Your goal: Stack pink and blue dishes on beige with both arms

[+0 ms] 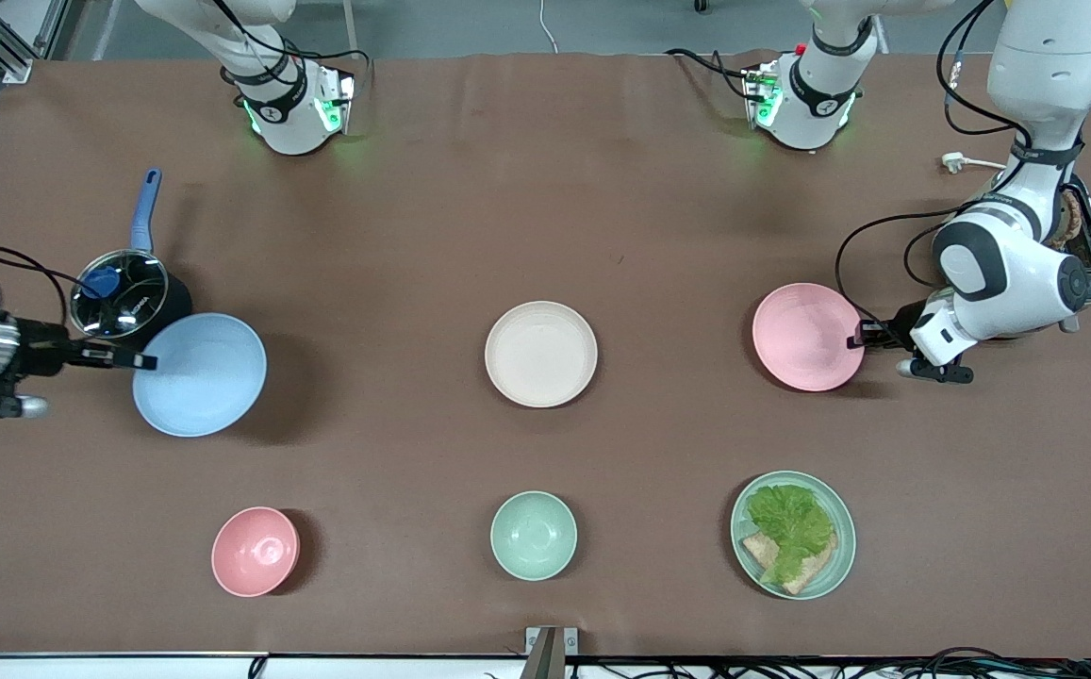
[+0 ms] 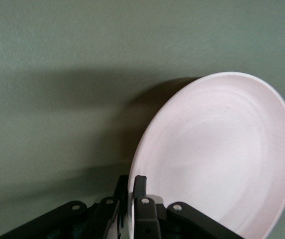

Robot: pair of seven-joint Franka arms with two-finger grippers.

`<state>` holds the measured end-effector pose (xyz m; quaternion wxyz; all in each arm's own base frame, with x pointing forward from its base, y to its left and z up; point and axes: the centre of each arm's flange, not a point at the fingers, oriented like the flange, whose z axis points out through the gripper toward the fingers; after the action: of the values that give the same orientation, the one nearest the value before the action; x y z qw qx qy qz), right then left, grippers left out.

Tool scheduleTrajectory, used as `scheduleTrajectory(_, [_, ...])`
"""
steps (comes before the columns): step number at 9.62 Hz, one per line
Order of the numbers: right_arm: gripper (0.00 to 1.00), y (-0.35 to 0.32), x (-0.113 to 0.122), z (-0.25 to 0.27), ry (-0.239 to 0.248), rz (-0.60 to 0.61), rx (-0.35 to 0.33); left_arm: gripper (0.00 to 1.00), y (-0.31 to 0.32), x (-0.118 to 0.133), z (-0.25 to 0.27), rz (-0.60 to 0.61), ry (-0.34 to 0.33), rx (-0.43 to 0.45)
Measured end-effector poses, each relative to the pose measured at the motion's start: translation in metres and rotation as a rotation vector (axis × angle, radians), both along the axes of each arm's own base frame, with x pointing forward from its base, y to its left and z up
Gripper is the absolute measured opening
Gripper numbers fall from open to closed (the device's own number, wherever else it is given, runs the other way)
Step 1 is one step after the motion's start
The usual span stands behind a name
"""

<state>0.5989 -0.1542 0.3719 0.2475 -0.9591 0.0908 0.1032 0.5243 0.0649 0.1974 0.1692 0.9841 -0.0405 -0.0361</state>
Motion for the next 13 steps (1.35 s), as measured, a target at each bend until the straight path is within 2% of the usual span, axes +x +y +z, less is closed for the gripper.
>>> scheduleTrajectory(2, [0.05,0.040,0.003,0.060,0.062,-0.028,0.007,0.07,-0.028,0.007,0.033,-0.039,-0.044,-0.028])
scheduleTrajectory(3, [0.05,0.060,0.001,0.079,0.089,-0.031,-0.014,0.07,-0.063,0.010,0.049,-0.050,-0.053,-0.045])
scheduleTrajectory(5, [0.05,0.115,-0.006,0.112,0.128,-0.023,-0.096,0.07,-0.162,0.007,0.070,-0.018,-0.025,-0.068])
scheduleTrajectory(7, [0.05,0.183,-0.013,0.126,0.152,-0.005,-0.157,0.07,-0.267,-0.009,0.073,0.072,-0.034,-0.076])
scheduleTrajectory(10, [0.05,0.232,-0.017,0.083,0.152,0.002,-0.178,0.07,-0.372,-0.030,0.054,0.187,-0.055,-0.123])
scheduleTrajectory(13, [0.05,0.293,-0.035,0.022,0.128,-0.003,-0.195,0.07,-0.418,-0.039,0.038,0.242,-0.037,-0.099])
